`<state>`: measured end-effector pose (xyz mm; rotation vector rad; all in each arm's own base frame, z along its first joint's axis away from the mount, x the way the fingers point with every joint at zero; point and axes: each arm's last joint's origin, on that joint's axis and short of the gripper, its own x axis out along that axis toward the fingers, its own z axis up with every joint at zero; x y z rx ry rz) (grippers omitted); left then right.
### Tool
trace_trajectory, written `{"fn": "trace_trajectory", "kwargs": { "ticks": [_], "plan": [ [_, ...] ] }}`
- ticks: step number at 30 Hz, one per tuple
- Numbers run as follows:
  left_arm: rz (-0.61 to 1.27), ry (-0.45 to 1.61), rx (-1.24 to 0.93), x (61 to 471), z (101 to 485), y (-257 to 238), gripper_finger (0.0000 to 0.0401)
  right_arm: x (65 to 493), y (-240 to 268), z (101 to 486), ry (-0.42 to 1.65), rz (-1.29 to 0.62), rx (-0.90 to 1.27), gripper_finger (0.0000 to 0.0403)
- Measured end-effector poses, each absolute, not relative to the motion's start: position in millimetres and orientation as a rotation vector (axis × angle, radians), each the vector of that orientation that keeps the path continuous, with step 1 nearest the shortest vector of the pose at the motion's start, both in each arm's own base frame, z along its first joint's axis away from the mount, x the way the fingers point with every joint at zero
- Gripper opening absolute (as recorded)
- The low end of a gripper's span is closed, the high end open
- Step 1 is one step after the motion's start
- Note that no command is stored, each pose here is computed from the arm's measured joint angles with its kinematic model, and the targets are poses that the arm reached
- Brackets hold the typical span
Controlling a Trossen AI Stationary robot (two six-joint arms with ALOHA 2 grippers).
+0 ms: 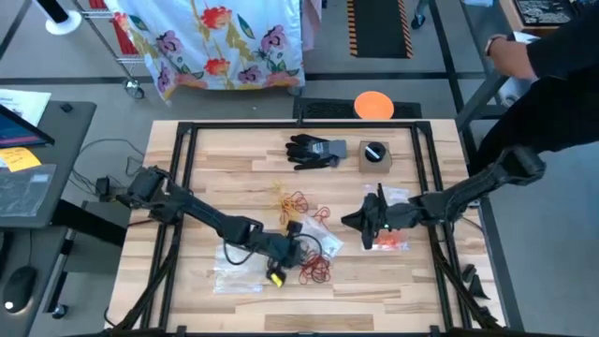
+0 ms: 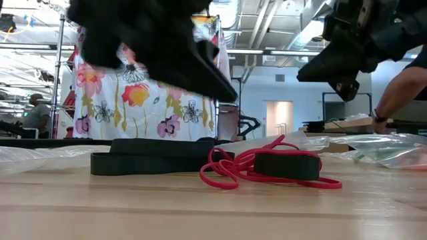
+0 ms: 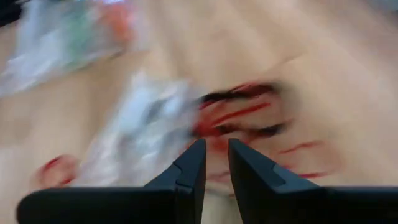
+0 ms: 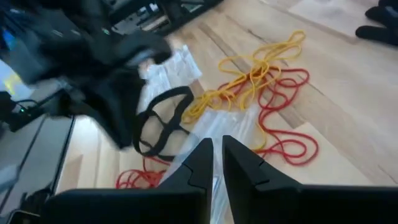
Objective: Sort rubber bands
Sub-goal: Open the transparent zip bag
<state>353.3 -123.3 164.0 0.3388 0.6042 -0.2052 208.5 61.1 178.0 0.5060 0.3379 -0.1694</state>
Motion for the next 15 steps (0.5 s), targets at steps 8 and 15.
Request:
{"fn": "trace_trajectory", "kwargs": {
  "ticks": [8,15],
  "plan": [
    [-0.121,0.703,0.442,376.5,145.6,-108.9,0.0063,208.2,59.8,181.6,0.316,-0.165,0.511,0.0040],
    [-0.107,0.724,0.481,393.7,145.8,-113.2,0.0091,207.2,63.7,181.2,0.325,-0.143,0.508,0.0040]
  ]
}}
